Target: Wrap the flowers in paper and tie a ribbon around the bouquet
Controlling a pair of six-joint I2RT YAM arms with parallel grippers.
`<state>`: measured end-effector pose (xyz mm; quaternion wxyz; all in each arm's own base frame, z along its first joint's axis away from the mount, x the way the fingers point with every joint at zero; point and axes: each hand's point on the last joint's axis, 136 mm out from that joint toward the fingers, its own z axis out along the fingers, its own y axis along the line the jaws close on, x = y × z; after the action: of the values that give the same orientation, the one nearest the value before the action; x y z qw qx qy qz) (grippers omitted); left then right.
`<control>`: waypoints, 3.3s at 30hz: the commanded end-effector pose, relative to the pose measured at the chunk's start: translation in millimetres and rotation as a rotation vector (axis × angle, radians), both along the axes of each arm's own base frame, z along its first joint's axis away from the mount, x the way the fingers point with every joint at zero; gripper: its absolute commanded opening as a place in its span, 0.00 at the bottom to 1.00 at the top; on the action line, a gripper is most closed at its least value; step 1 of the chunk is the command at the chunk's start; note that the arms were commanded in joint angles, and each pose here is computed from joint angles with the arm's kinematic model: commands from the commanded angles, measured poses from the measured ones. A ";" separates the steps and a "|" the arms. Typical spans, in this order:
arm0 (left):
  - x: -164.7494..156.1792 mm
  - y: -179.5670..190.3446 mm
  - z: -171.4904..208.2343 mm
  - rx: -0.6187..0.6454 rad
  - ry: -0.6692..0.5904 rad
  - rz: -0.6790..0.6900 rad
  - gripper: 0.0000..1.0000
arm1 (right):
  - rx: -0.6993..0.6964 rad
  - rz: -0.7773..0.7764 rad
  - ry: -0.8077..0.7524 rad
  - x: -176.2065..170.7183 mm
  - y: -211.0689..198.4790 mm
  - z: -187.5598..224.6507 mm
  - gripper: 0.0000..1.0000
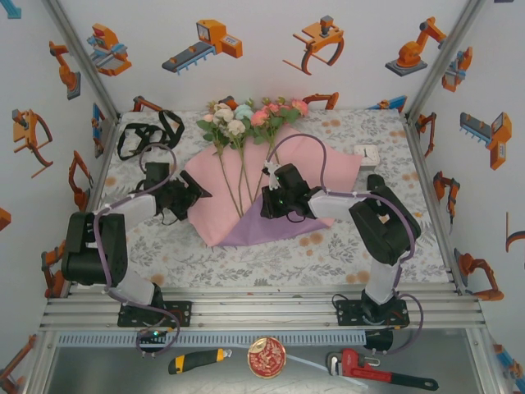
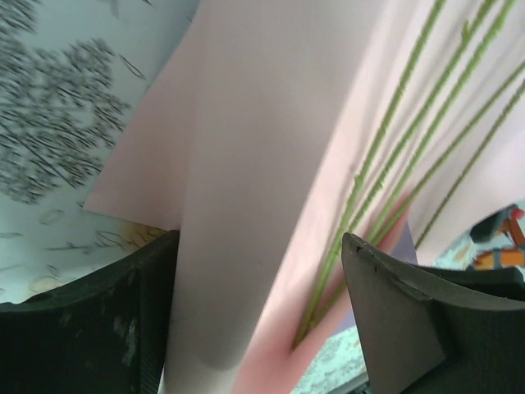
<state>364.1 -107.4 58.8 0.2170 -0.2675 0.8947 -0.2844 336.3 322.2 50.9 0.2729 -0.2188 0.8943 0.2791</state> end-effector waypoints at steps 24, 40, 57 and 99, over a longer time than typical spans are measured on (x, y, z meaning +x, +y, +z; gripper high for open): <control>-12.7 -51.9 62.2 0.023 -0.060 -0.085 0.00 | -0.035 0.337 -0.079 -86.9 22.7 17.7 0.38; 5.6 -101.5 104.6 -0.300 -0.097 -0.022 0.00 | -0.083 0.277 -0.112 -85.9 37.1 -5.5 0.42; 52.0 -132.1 94.0 -0.334 -0.084 -0.067 0.00 | 0.227 0.445 -0.234 -126.4 29.1 79.9 0.47; 106.4 -97.9 32.1 0.119 -0.201 -0.228 0.08 | -0.009 0.015 -0.092 -52.2 -4.2 25.1 0.14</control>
<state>471.2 -186.9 95.8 0.2994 -0.1483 0.9043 -0.2659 279.7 313.4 52.5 0.2875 -0.2264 0.8951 0.2547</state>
